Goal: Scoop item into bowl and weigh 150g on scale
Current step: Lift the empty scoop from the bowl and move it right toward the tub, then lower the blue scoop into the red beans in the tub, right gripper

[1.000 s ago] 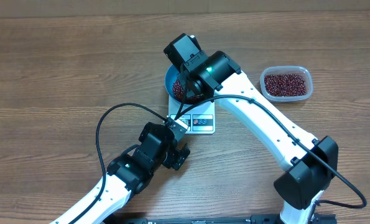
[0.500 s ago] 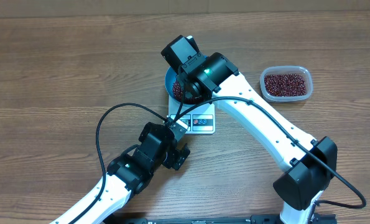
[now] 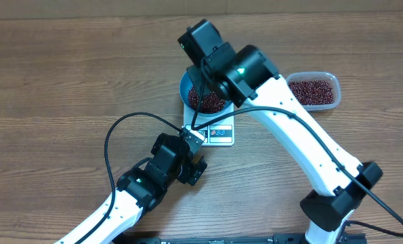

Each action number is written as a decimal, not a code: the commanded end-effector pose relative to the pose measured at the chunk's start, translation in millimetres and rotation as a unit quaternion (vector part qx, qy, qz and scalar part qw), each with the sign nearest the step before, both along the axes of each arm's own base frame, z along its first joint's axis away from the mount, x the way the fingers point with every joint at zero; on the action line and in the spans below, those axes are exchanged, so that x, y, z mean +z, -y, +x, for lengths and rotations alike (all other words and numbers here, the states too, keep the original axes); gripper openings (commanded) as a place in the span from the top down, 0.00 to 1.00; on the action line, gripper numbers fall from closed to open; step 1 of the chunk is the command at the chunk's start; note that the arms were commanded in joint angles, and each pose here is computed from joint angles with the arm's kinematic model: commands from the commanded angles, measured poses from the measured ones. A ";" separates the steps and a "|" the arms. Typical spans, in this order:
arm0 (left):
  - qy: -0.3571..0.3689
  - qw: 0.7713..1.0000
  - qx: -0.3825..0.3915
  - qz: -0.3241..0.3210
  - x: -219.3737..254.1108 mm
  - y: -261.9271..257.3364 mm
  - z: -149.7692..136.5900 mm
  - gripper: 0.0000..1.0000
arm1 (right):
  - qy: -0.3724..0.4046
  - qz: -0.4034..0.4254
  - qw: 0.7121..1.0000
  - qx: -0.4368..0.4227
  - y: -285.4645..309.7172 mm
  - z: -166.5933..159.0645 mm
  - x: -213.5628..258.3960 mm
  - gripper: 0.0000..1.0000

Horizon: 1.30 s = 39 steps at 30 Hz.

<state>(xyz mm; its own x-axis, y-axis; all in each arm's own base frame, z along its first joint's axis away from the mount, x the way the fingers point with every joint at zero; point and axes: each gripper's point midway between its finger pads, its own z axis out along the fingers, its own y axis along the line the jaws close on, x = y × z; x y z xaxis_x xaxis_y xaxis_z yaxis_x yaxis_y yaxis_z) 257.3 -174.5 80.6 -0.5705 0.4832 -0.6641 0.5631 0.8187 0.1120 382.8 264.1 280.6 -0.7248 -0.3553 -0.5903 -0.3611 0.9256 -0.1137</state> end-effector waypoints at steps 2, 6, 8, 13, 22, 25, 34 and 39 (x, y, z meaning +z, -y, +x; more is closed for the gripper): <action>0.012 1.000 0.009 -0.005 9.5 0.7 7.1 0.00 | 0.087 0.014 0.995 -0.043 23.4 2.4 65.3 0.96; 0.012 1.000 0.009 -0.004 9.4 0.7 7.1 0.00 | 0.174 -0.085 0.970 -0.147 75.6 17.8 92.2 0.96; 0.012 1.000 0.009 -0.004 9.4 0.7 7.1 0.00 | 0.189 -0.111 0.959 -0.180 96.9 22.8 98.1 0.96; 0.012 1.000 0.009 -0.005 9.5 0.7 7.1 0.01 | 0.152 -0.102 0.962 -0.203 130.7 34.9 86.0 0.96; 0.012 1.000 0.009 -0.004 9.4 0.7 7.1 0.00 | 0.066 -0.033 0.956 -0.285 235.3 57.4 60.0 0.96; 0.012 1.000 0.009 -0.004 9.4 0.7 7.1 0.00 | 0.023 0.010 0.955 -0.297 261.3 53.7 47.5 0.96; 0.012 1.000 0.009 -0.004 9.4 0.7 7.1 0.00 | -0.057 0.078 0.949 -0.299 298.8 36.9 24.2 0.96; 0.012 1.000 0.009 -0.004 9.4 0.7 7.1 0.00 | -0.106 0.058 0.948 -0.296 302.6 28.6 -2.2 0.96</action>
<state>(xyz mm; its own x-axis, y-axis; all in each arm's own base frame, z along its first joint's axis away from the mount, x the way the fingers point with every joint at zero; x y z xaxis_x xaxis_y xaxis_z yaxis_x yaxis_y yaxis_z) 257.3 -174.5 80.6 -0.5707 0.4834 -0.6638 0.5632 0.8187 0.1121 414.4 -42.9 285.9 -0.8653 0.2319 -0.4444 0.2551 0.9669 0.0079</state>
